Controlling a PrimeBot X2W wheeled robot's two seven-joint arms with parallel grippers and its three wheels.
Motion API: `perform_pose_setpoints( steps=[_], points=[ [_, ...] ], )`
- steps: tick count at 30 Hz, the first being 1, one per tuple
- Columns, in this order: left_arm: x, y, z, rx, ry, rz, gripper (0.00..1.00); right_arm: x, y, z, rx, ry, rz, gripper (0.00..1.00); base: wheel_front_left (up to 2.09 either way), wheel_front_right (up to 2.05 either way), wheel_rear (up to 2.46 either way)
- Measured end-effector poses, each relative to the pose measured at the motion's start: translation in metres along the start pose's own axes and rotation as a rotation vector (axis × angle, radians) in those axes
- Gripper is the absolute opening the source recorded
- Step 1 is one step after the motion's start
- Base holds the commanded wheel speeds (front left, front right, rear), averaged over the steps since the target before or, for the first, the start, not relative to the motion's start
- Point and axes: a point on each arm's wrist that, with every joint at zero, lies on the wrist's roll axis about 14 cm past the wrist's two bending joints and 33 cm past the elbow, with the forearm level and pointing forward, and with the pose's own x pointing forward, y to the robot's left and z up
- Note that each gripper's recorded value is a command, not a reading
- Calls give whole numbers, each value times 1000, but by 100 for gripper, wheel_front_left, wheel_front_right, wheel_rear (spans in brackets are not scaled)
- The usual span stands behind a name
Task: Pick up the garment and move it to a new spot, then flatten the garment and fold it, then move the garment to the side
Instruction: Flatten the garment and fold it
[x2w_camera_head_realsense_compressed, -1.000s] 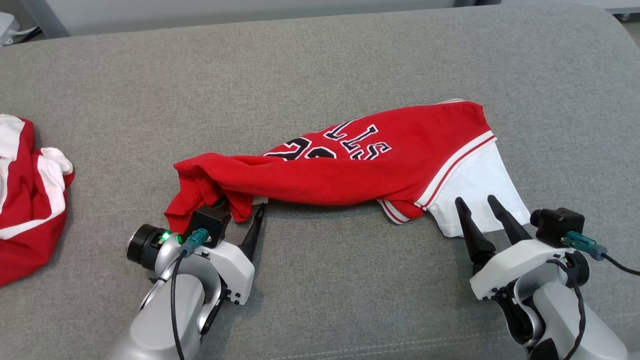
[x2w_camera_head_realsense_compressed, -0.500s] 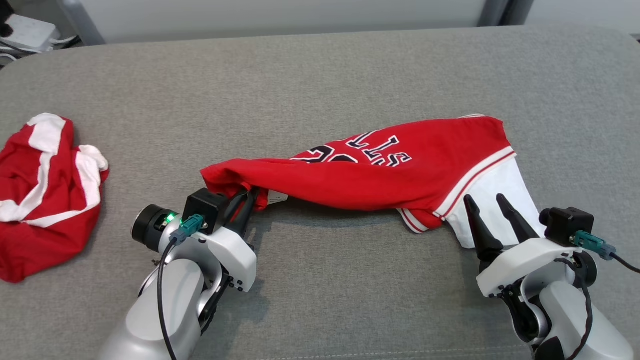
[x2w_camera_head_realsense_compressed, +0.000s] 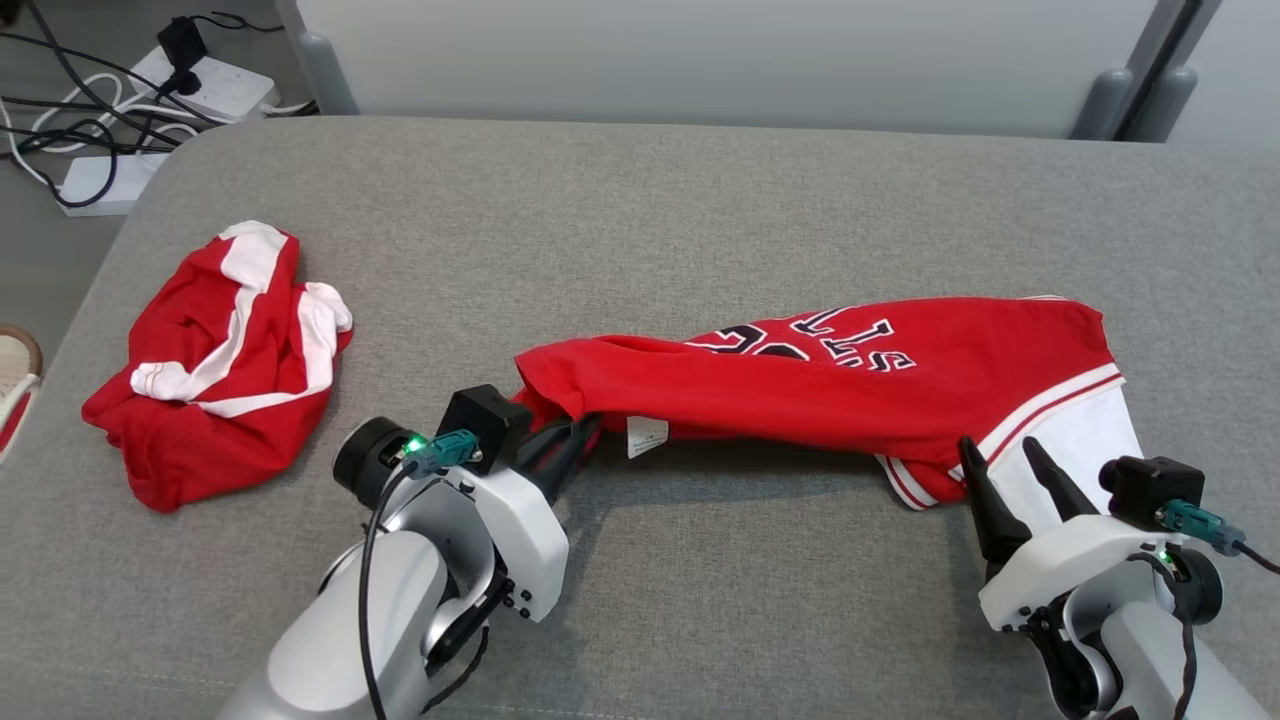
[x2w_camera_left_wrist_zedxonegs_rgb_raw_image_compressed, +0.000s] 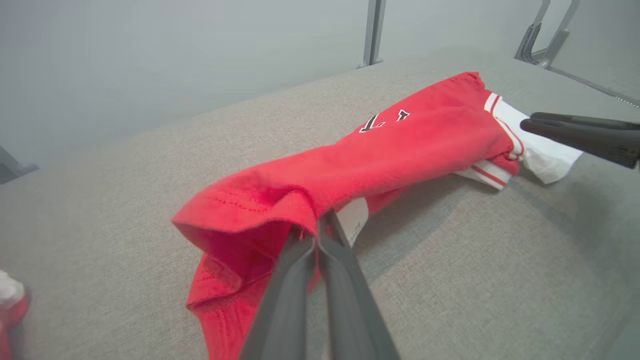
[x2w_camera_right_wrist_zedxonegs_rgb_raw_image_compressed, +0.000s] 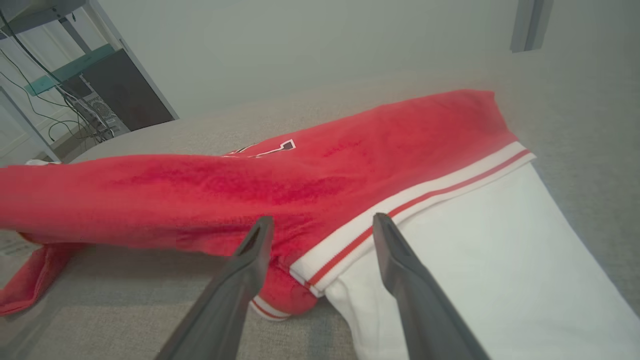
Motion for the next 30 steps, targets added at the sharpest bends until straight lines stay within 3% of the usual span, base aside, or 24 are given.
perform_pose_setpoints(
  steps=[9, 17, 24, 28, 30],
  points=[
    [-28, 24, 74, 64, -177, 55, 0, -2, 16, -2, 16, -4, 27, 100, 0, 0, 0],
    [-11, 39, 33, 23, -49, 75, 0, -6, 9, -10, 17, 16, 12, 100, 0, 0, 0],
    [31, 54, 30, 92, -40, 96, 0, -9, -8, -11, 18, 20, -28, 100, 0, 0, 0],
    [49, 65, 5, 88, 45, 117, 2, -12, -17, -11, 28, 16, -57, 100, 0, 0, 0],
    [56, 68, -8, 89, 73, 124, 87, -14, -21, -10, 30, 11, -70, 100, 0, 0, 0]
  ],
)
